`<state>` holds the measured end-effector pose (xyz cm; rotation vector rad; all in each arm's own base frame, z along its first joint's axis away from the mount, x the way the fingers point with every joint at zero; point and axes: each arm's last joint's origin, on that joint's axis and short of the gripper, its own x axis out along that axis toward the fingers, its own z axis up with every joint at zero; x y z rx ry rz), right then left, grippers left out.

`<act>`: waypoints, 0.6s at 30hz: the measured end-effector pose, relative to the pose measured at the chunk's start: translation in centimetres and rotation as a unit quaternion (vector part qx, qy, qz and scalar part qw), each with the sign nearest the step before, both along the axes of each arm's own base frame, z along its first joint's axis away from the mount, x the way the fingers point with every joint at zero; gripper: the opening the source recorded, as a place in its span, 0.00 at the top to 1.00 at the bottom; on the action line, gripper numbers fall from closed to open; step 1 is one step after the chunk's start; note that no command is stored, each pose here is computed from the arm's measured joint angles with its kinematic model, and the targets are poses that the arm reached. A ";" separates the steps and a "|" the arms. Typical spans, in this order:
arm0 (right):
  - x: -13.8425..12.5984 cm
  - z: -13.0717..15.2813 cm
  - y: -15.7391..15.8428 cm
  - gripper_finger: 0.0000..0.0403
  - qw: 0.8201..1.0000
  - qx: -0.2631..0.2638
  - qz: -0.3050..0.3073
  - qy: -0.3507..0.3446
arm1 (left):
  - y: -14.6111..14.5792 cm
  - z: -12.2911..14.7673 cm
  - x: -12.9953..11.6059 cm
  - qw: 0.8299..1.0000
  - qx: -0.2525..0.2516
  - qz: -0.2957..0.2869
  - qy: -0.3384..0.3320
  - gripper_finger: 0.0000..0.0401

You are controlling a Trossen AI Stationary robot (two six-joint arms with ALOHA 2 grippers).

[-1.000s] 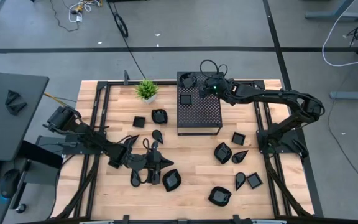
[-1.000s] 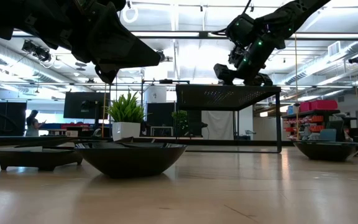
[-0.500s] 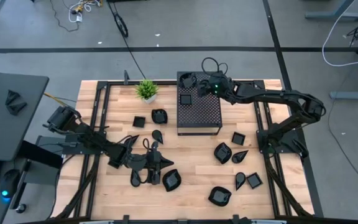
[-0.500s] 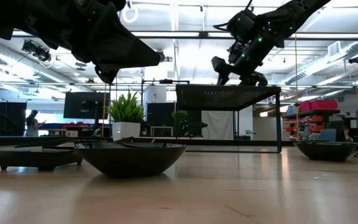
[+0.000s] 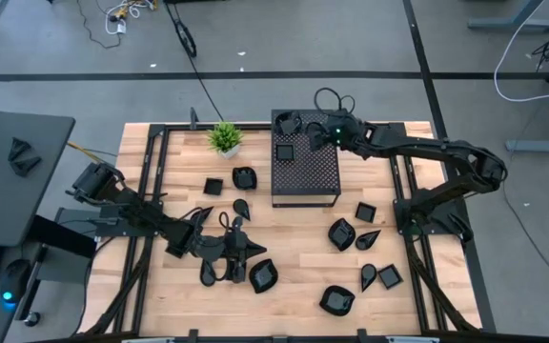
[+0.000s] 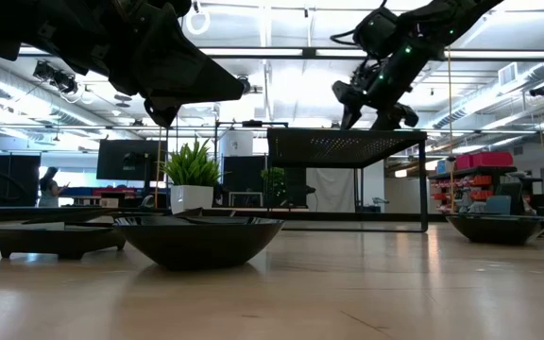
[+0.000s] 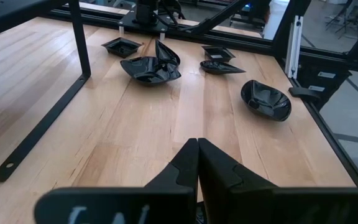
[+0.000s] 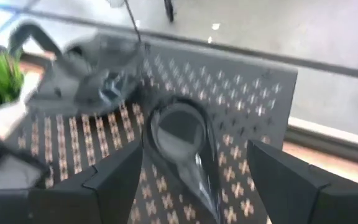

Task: Pick & Place Mini shaped plates
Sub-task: Stack the drop shaped plate on top of the drop shaped plate on the shelf

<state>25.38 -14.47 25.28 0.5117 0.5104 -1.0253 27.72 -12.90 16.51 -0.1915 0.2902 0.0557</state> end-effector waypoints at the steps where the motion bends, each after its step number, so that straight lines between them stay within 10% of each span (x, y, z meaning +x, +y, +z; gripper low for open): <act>1: 0.0 -0.1 0.1 0.28 1.000 0.008 0.005 0.004 | 0.0 0.0 0.0 1.000 0.000 0.000 0.000 0.97; 18: 0.3 -0.4 0.8 0.28 0.995 0.074 0.062 -0.020 | 0.0 0.0 0.0 1.000 -0.001 0.000 -0.002 0.97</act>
